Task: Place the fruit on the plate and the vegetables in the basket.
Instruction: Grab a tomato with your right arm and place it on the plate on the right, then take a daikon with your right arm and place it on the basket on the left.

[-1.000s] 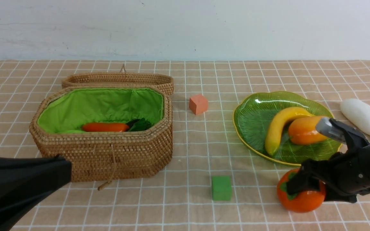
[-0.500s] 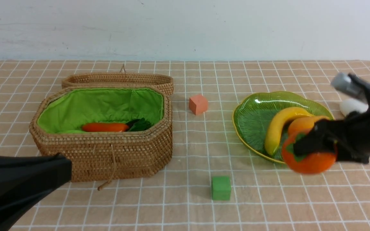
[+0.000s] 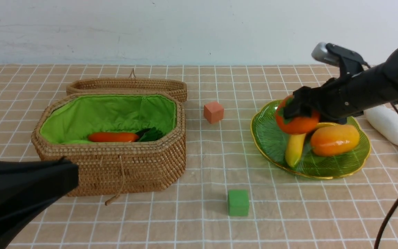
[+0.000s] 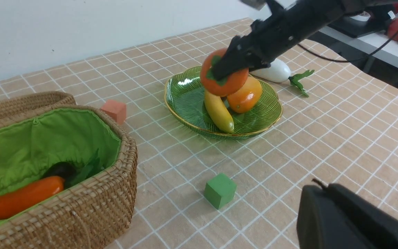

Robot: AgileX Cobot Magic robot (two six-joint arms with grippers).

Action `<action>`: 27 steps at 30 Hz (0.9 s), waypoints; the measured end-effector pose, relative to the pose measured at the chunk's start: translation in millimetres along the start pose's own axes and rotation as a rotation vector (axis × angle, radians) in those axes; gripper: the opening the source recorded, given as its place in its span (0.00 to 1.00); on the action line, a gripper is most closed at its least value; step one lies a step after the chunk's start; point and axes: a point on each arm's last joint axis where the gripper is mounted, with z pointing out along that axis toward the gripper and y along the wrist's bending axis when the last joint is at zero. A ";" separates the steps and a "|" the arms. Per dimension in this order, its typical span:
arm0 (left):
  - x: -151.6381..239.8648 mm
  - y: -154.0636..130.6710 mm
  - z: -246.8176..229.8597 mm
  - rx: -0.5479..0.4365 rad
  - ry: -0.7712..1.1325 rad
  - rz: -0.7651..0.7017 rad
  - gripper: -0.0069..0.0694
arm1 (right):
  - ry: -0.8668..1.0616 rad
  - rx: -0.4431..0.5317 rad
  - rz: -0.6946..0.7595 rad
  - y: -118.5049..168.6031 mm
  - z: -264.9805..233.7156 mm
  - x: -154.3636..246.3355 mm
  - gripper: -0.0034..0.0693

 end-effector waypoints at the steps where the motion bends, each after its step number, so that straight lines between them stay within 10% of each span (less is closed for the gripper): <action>1: 0.0 0.0 0.0 0.000 0.000 0.000 0.09 | 0.007 0.001 -0.002 -1.6 4.5 -0.5 0.80; 6: 0.0 0.0 0.0 0.000 0.000 0.000 0.10 | 0.002 0.002 -0.021 -0.6 3.7 -5.2 0.97; 14: -0.3 -0.1 0.0 0.001 -0.004 0.000 0.10 | -0.024 0.081 -0.136 -12.2 -66.1 -21.3 0.87; 21: -3.7 -1.0 -0.1 0.011 -0.040 0.001 0.10 | 0.049 0.407 -0.208 -102.8 -123.0 -21.1 0.61; 27: -3.2 -0.9 0.3 0.010 -0.035 0.001 0.10 | 0.034 0.483 -0.140 -158.2 -100.7 -14.7 0.78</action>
